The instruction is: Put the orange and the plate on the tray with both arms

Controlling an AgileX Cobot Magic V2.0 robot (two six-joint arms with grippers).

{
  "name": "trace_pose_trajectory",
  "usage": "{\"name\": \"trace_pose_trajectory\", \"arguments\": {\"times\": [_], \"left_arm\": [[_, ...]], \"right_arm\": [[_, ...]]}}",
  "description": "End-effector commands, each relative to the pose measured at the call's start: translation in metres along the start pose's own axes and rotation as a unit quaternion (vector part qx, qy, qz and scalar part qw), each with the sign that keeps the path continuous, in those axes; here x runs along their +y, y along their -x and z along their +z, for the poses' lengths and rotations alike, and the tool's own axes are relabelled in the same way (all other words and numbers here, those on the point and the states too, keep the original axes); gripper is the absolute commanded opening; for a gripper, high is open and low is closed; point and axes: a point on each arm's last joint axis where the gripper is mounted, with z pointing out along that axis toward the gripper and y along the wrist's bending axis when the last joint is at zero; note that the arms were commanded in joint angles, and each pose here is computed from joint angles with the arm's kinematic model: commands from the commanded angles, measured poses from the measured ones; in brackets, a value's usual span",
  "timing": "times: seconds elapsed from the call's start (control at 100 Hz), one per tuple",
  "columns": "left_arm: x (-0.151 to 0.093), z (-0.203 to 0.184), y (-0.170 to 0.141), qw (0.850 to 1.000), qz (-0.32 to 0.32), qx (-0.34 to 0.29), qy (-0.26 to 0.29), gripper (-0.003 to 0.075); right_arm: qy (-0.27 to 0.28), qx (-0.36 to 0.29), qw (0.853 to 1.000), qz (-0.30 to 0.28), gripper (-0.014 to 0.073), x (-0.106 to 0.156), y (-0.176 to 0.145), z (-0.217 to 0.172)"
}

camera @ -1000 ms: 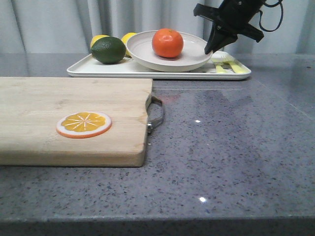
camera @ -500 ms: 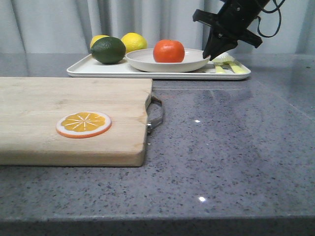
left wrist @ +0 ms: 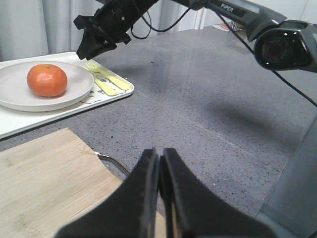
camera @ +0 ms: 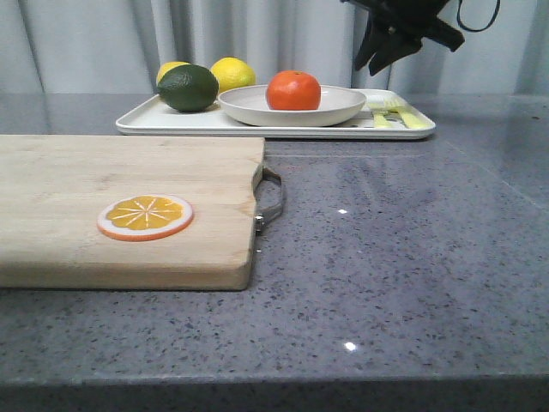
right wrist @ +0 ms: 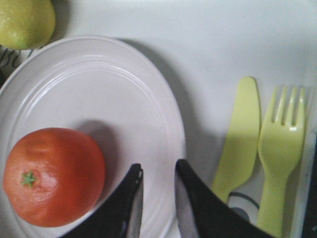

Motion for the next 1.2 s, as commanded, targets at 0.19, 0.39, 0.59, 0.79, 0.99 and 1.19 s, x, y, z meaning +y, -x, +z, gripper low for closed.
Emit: {"name": "trace_pose_trajectory", "arguments": {"times": [0.19, 0.39, 0.59, 0.79, 0.99, 1.19], "left_arm": [[-0.002, -0.002, 0.016, 0.999, -0.002, -0.050, -0.002, -0.0020], [-0.002, -0.002, 0.016, 0.999, -0.002, -0.050, -0.002, -0.0020], [-0.002, -0.002, 0.016, 0.999, -0.002, -0.050, -0.002, -0.0020], [-0.002, -0.003, 0.016, 0.999, -0.002, -0.051, -0.002, -0.0020], [-0.002, -0.003, 0.016, 0.999, -0.002, -0.051, -0.002, -0.0020], [-0.002, -0.003, 0.016, 0.999, -0.002, -0.051, -0.002, -0.0020]], "right_arm": [[-0.031, -0.041, 0.997, -0.059, -0.0025, 0.032, 0.017, -0.091], [-0.025, -0.061, 0.995, -0.077, -0.0067, 0.050, 0.018, -0.132], [-0.016, -0.099, 0.990, -0.095, -0.0067, 0.072, 0.017, -0.179], [-0.010, -0.130, 0.985, -0.110, -0.0067, 0.089, 0.010, -0.224], [-0.013, -0.138, 0.981, -0.132, -0.0067, 0.096, -0.008, -0.255], [-0.019, -0.155, 0.975, -0.159, -0.0067, 0.100, -0.036, -0.285]]}}
